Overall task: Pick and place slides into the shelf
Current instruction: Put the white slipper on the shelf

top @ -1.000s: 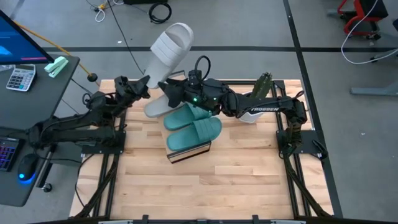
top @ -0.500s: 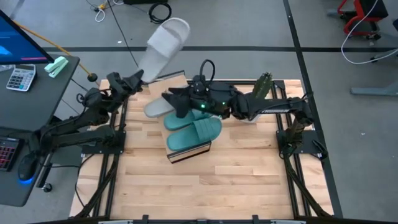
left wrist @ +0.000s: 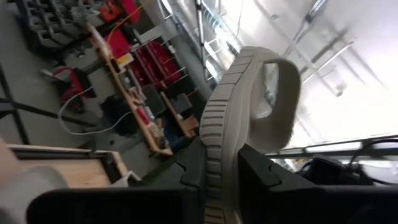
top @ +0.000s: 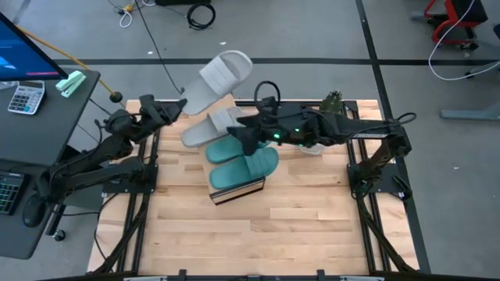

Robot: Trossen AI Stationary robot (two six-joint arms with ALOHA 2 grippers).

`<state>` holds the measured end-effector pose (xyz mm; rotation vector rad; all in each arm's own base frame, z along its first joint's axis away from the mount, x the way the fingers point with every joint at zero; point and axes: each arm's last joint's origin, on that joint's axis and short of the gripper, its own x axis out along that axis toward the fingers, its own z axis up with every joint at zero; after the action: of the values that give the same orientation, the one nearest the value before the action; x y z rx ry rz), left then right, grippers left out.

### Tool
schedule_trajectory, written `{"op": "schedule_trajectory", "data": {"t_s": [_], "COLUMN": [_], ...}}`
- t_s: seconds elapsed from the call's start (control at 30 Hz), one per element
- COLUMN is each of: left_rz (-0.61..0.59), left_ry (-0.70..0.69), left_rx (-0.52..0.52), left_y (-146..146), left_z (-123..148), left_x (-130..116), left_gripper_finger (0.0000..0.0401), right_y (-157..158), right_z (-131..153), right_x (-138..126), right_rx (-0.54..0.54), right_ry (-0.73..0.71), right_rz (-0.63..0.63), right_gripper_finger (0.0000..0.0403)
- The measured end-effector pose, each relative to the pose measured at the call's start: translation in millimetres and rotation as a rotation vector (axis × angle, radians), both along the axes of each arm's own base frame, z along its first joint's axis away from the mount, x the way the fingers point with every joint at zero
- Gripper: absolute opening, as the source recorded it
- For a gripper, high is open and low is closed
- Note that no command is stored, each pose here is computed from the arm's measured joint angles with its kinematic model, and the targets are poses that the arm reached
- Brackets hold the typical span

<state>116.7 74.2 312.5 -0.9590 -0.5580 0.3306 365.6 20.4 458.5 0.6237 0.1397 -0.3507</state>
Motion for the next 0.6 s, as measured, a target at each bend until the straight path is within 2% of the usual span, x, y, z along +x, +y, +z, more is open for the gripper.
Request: {"op": "schedule_trajectory", "data": {"t_s": [0.23,0.43,0.6], "left_rz": [-0.002,-0.014,0.103], "left_ry": [0.063,0.187,0.248], "left_rx": [-0.01,-0.041,-0.009], "left_y": [-2,-6,-6], "left_z": [-5,-16,-18], "left_x": [-4,-7,-13], "left_gripper_finger": [0.0061,0.0055,0.0055], "right_y": [14,27,29], "right_z": [2,4,5], "right_x": [-37,-70,-87], "right_rx": [0.024,0.046,0.022], "right_ry": [0.172,0.295,0.362], "right_rz": [0.036,0.07,0.089], "right_gripper_finger": [0.0265,0.0256,0.0246]}}
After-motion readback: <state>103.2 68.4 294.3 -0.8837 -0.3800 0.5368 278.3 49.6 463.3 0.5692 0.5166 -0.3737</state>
